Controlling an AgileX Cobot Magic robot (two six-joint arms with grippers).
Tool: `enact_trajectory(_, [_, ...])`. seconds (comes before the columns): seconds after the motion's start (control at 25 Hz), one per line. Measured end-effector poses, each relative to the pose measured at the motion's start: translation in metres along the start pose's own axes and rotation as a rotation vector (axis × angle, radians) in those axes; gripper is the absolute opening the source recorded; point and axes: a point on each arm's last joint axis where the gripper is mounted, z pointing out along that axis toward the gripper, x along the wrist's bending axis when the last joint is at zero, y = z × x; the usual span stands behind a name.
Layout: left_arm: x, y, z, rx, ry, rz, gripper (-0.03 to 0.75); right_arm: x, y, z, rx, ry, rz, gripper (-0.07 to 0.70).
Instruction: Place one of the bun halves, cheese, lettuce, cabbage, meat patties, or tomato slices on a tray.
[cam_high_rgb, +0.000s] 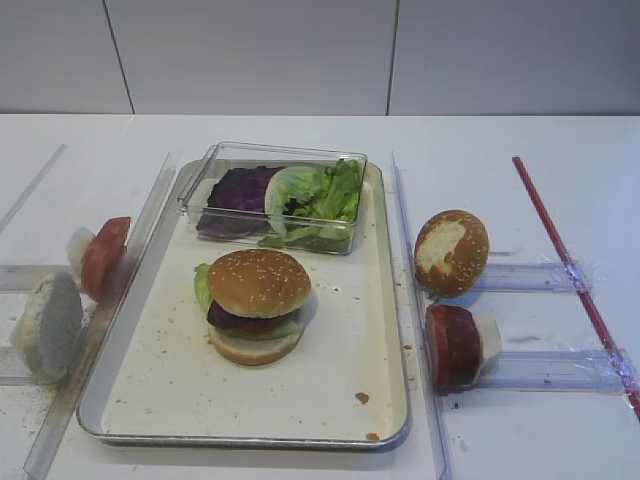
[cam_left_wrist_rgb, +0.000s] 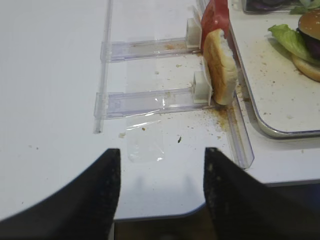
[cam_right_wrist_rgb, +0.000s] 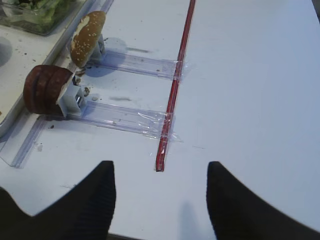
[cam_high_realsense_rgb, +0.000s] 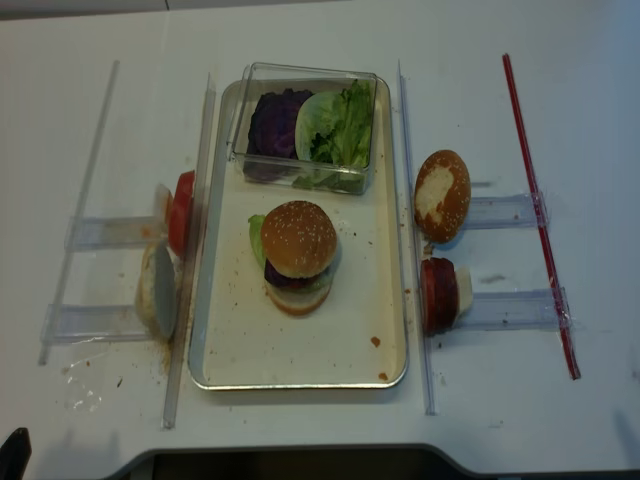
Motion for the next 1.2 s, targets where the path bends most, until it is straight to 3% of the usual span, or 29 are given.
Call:
enact_trajectory(0.32, [0.0000, 0.0000, 0.0000, 0.000, 0.000, 0.000, 0.358, 0.0000, 0.0000, 0.0000, 0.000, 0.000, 0.000, 0.386])
enact_trajectory(1.2, [0.0000, 0.0000, 0.0000, 0.000, 0.000, 0.000, 0.358, 0.0000, 0.0002, 0.0000, -0.002, 0.000, 0.002, 0.165])
